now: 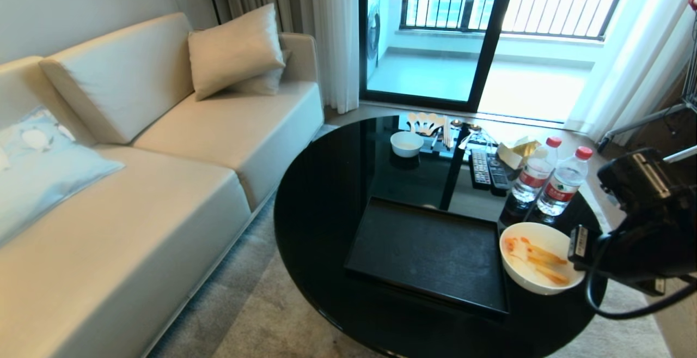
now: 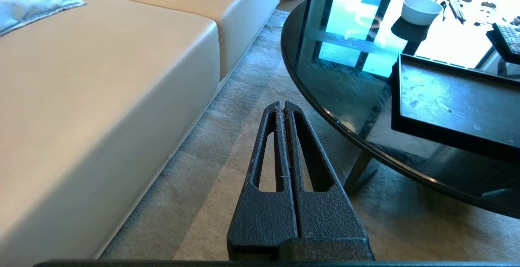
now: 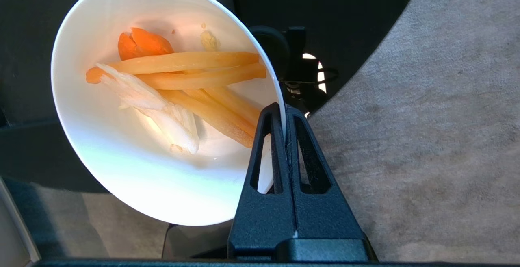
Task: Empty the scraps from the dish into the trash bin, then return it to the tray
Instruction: Move the bowl over the trash can
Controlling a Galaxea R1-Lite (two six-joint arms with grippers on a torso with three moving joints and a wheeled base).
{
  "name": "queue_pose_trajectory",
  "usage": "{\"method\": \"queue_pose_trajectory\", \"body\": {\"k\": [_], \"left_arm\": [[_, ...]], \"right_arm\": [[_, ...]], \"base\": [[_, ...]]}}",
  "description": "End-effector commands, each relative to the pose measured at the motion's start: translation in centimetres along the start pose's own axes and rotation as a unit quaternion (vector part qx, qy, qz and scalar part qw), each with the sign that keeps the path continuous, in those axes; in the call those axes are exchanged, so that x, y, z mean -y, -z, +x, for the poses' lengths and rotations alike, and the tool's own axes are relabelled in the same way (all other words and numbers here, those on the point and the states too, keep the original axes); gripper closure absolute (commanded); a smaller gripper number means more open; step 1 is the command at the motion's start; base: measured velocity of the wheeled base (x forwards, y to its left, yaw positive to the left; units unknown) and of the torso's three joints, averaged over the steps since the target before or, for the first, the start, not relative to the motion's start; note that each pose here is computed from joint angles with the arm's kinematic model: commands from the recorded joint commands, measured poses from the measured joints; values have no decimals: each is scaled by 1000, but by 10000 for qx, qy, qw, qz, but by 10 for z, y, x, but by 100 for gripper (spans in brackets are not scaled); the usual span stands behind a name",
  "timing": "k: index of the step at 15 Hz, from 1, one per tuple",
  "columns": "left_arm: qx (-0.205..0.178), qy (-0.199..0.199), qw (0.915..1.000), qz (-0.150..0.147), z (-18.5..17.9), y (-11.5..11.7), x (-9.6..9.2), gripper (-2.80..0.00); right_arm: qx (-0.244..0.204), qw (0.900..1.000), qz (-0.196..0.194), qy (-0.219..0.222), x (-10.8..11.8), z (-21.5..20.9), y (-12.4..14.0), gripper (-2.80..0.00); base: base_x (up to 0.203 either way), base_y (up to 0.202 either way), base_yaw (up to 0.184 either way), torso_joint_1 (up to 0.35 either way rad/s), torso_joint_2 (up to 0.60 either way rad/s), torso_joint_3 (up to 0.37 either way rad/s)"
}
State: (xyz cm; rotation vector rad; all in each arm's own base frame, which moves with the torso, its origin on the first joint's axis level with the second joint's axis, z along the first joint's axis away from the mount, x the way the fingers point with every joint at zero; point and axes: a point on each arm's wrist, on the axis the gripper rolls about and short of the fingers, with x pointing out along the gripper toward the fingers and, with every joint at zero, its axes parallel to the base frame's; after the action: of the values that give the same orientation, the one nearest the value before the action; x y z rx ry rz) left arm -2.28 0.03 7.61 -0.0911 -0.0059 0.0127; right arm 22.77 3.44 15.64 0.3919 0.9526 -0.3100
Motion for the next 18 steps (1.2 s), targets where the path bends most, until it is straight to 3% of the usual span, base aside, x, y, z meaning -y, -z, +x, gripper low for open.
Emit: {"method": "queue_pose_trajectory", "body": {"k": [1,6,13,18], "left_arm": [[4,-4,10000,-5,0,0,0,0],[4,-4,10000,-5,0,0,0,0],[4,-4,10000,-5,0,0,0,0],[4,-4,10000,-5,0,0,0,0]], "right_arm": [[215,9995,36,-229,23,-31,24,0],[344,9986,-137,-380,52,-52,59,0],[479,9949,-691,-565,66,-64,91,0],[317,9952,-863,-322,74,-64,104,0]], "base": [[0,0,0,0,0,0],[0,0,0,0,0,0],[0,0,0,0,0,0],[0,0,0,0,0,0]]}}
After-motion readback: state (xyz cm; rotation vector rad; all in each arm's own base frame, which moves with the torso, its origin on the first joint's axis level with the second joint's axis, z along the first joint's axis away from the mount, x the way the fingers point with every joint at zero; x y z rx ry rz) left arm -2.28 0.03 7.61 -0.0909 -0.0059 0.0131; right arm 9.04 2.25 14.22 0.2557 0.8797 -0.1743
